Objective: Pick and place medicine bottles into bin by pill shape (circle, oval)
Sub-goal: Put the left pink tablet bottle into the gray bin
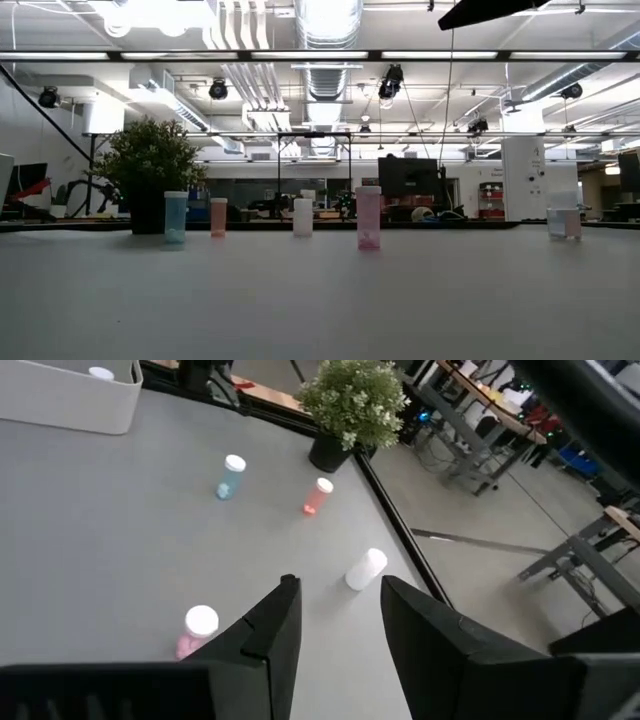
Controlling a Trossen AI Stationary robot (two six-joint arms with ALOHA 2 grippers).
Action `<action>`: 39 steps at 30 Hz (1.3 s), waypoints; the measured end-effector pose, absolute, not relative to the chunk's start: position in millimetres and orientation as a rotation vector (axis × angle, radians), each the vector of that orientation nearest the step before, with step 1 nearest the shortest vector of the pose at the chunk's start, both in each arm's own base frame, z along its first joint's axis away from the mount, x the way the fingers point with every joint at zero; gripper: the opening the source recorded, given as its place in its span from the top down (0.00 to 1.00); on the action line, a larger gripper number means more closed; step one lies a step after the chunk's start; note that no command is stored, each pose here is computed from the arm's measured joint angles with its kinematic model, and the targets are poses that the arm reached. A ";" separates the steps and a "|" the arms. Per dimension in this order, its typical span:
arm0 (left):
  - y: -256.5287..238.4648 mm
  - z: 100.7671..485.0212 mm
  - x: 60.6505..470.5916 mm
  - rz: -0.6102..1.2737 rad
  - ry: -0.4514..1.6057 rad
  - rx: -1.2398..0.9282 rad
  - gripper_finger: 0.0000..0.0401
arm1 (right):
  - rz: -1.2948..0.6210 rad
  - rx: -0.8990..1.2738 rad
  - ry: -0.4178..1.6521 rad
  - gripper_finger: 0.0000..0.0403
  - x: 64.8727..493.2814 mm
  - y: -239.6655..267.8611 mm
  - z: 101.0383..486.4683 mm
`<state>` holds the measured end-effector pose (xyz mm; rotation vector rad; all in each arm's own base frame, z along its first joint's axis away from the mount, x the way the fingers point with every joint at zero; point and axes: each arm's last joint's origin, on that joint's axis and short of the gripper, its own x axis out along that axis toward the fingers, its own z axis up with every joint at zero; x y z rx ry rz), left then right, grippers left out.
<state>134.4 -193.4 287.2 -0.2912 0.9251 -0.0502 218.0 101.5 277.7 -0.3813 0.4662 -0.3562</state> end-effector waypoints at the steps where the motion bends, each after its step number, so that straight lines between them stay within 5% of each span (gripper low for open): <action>1: -190.8 287.5 132.6 -0.043 0.933 -0.278 0.76 | -0.354 -0.380 0.466 0.68 218.0 101.6 277.7; 12: -188.1 260.7 105.2 0.013 1.002 -0.050 0.76 | -0.361 -0.339 0.444 0.68 219.0 102.1 279.3; 39: -211.3 192.1 100.0 0.148 0.904 0.075 0.76 | -0.361 -0.304 0.401 0.68 221.2 103.5 283.4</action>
